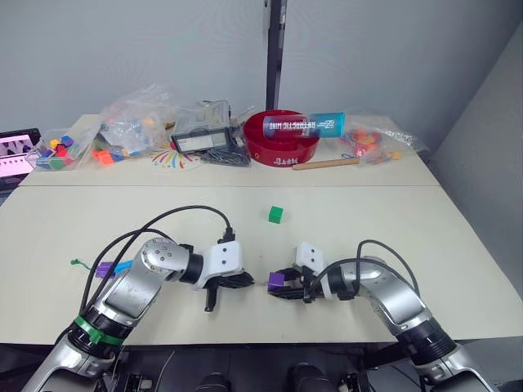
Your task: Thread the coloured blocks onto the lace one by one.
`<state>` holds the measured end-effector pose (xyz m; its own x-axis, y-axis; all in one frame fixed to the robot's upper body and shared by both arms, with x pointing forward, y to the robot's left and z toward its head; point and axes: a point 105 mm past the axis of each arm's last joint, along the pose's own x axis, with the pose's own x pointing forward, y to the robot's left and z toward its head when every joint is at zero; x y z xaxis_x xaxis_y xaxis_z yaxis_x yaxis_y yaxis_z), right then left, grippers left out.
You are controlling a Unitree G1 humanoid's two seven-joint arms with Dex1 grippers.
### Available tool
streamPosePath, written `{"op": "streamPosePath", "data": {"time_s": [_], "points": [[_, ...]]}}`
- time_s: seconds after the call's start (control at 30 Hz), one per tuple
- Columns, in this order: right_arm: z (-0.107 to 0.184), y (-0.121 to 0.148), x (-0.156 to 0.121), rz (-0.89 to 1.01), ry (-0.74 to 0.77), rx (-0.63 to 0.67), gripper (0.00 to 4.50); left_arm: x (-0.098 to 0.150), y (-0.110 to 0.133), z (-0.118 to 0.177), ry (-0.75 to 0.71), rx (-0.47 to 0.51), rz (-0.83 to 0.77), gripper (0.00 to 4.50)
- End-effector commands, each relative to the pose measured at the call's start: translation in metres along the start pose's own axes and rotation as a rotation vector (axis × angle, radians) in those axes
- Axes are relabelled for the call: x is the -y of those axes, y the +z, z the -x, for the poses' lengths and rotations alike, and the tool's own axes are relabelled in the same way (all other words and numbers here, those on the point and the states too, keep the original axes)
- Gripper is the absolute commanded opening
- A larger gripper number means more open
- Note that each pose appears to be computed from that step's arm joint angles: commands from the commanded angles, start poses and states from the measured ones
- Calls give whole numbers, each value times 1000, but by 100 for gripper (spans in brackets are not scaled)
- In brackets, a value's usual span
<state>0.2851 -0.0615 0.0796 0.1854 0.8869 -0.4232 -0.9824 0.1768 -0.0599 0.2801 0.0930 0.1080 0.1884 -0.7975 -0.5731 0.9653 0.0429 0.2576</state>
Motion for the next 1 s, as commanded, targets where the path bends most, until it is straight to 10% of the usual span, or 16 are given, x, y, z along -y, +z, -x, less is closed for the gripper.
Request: {"op": "streamPosePath", "data": {"time_s": [0.03, 0.6, 1.0], "points": [[-3, -5, -7, -9, 12, -30, 120, -2, 24, -4, -4, 58, -73, 0], [-7, -4, -7, -26, 1, -33, 120, -1, 63, -26, -64, 284, -27, 0], [-10, -1, -10, -50, 16, -17, 120, -6, 35, -31, -50, 237, 55, 35]]}}
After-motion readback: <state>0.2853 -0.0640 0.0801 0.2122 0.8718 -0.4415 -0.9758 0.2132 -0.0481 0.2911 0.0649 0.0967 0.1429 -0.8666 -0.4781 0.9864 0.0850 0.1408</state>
